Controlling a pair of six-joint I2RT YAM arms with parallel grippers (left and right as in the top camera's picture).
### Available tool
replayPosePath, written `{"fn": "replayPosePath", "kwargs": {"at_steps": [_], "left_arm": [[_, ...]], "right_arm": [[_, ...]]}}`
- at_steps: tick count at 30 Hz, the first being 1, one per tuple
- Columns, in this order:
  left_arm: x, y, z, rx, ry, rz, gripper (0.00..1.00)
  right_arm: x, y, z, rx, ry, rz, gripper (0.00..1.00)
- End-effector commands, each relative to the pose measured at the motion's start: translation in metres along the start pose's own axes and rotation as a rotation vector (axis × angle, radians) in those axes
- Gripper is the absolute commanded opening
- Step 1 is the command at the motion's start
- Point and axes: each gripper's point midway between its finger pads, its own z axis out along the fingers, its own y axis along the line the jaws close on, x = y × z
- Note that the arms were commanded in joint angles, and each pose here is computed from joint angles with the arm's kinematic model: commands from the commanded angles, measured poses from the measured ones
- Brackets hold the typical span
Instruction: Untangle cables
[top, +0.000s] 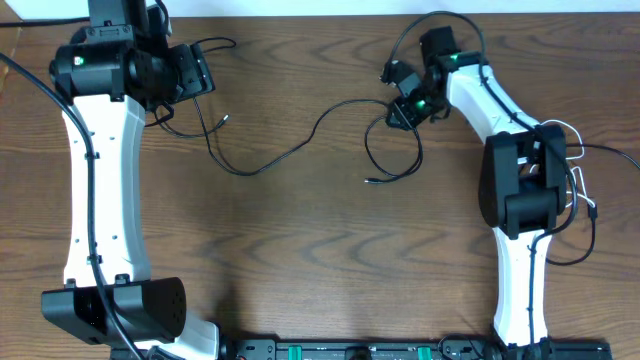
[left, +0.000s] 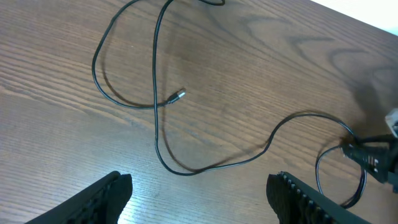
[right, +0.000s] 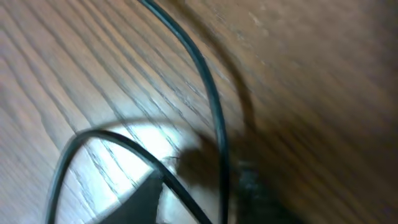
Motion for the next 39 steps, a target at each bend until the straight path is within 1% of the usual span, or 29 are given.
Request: {"fn": "replayPosePath", "kwargs": {"at_steps": [1, 3, 5, 8, 11, 13, 15, 19, 23, 27, 30, 31, 32, 33, 35, 36, 38, 39], "left_arm": [[0.004, 0.005, 0.008, -0.020, 0.023, -0.004, 0.75], [0.006, 0.005, 0.010, -0.022, 0.031, -0.005, 0.75], [0.008, 0.006, 0.014, -0.025, 0.042, -0.005, 0.75], [0.009, 0.007, 0.020, -0.028, 0.056, -0.007, 0.75], [0.011, 0.008, 0.030, -0.033, 0.078, -0.009, 0.75], [0.011, 0.010, 0.041, -0.038, 0.096, -0.010, 0.75], [0.008, 0.010, 0.058, -0.040, 0.104, -0.007, 0.75], [-0.002, 0.016, 0.096, -0.062, 0.099, 0.001, 0.75], [-0.005, 0.021, 0.154, -0.070, 0.120, -0.001, 0.76], [0.002, 0.012, 0.200, 0.009, 0.155, -0.007, 0.76], [0.006, 0.010, 0.226, 0.035, 0.170, -0.011, 0.75], [0.008, 0.011, 0.231, 0.034, 0.175, -0.011, 0.73], [0.010, 0.012, 0.235, 0.032, 0.181, -0.011, 0.62], [0.012, 0.013, 0.237, 0.031, 0.188, -0.012, 0.46], [0.015, 0.011, 0.238, 0.030, 0.197, -0.010, 0.10], [0.015, 0.011, 0.237, 0.031, 0.196, -0.009, 0.08], [0.016, 0.005, 0.232, 0.037, 0.202, -0.009, 0.07], [0.020, -0.006, 0.226, 0.062, 0.215, 0.002, 0.08]], "right_arm": [[0.010, 0.006, 0.021, -0.025, 0.040, 0.067, 0.15], [0.008, 0.002, 0.019, 0.003, 0.041, 0.131, 0.01], [0.006, -0.004, 0.008, 0.049, 0.045, 0.220, 0.01], [0.002, -0.011, -0.020, 0.107, 0.035, 0.301, 0.01], [-0.001, -0.019, -0.068, 0.185, 0.000, 0.381, 0.01], [0.001, -0.018, -0.094, 0.210, -0.007, 0.406, 0.01], [0.004, -0.015, -0.108, 0.218, -0.005, 0.406, 0.01], [0.011, -0.012, -0.106, 0.208, 0.031, 0.393, 0.01], [0.018, -0.005, -0.099, 0.196, 0.065, 0.380, 0.01], [0.017, -0.005, -0.099, 0.195, 0.067, 0.378, 0.01], [0.018, -0.006, -0.100, 0.195, 0.067, 0.378, 0.01], [0.018, -0.006, -0.100, 0.196, 0.066, 0.378, 0.01], [0.018, -0.006, -0.100, 0.195, 0.066, 0.378, 0.01], [0.018, -0.006, -0.100, 0.195, 0.066, 0.378, 0.01], [0.018, -0.005, -0.099, 0.195, 0.066, 0.377, 0.01], [0.017, -0.005, -0.099, 0.192, 0.064, 0.377, 0.01], [0.015, -0.003, -0.099, 0.179, 0.055, 0.376, 0.01], [0.011, 0.002, -0.097, 0.149, 0.040, 0.372, 0.01]]}}
